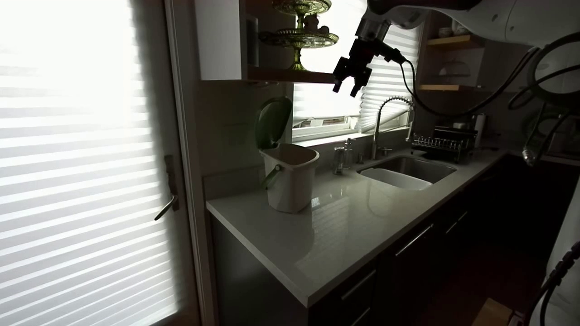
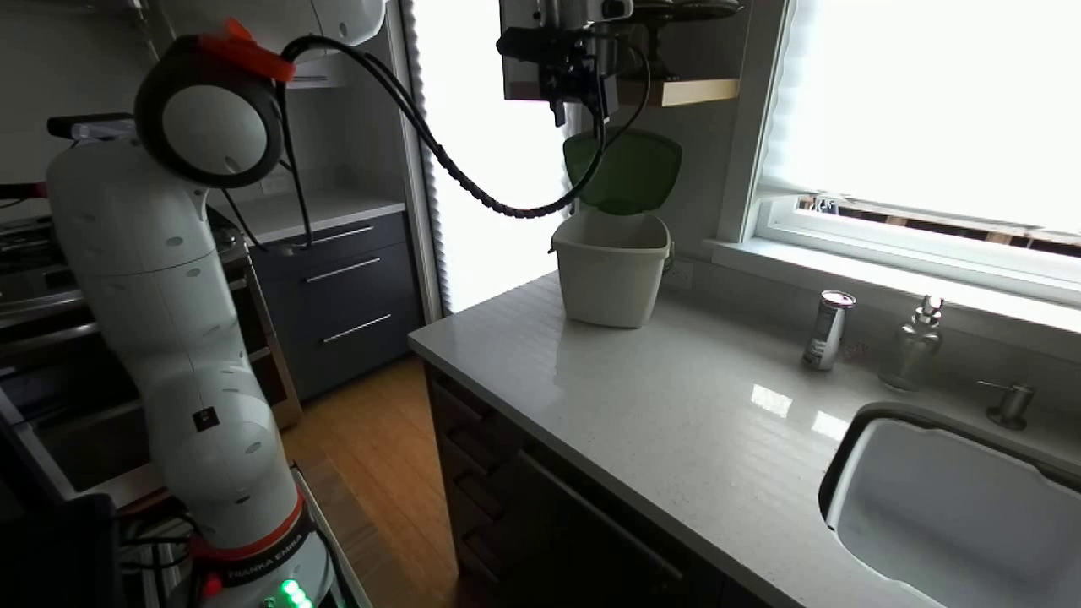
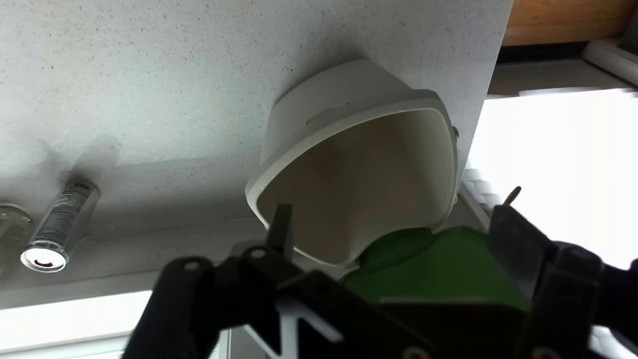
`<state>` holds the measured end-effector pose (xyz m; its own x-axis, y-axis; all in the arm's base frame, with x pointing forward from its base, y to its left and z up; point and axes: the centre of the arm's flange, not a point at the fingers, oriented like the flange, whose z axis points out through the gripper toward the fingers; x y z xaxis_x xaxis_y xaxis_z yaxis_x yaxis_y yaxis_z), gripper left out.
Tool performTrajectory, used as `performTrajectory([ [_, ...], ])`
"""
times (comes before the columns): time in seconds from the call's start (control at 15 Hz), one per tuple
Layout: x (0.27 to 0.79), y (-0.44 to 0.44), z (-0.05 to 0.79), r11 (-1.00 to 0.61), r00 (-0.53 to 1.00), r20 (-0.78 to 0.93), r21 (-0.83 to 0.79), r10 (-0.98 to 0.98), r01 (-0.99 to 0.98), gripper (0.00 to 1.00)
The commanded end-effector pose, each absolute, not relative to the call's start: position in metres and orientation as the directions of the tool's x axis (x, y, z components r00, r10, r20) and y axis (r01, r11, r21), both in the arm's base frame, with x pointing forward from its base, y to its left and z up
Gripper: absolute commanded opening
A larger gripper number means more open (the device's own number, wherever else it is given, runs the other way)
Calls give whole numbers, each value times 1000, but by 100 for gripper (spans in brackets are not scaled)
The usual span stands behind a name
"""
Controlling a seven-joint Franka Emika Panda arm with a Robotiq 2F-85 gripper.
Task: Open the lid of the bin
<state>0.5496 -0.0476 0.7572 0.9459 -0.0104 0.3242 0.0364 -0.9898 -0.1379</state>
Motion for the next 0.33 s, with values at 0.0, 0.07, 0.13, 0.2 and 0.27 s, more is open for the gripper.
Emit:
performTrajectory([
  [0.0,550,-47,756,-990,947,322,-139,-13,34,100],
  [0.07,551,-47,755,-990,947,320,-140,-15,32,100],
  [0.13,551,-47,755,-990,947,319,-140,-17,30,100],
  [0.2,551,-47,755,-990,948,319,-141,-18,29,100],
  [0.27,551,-47,755,-990,948,319,-141,-18,28,100],
])
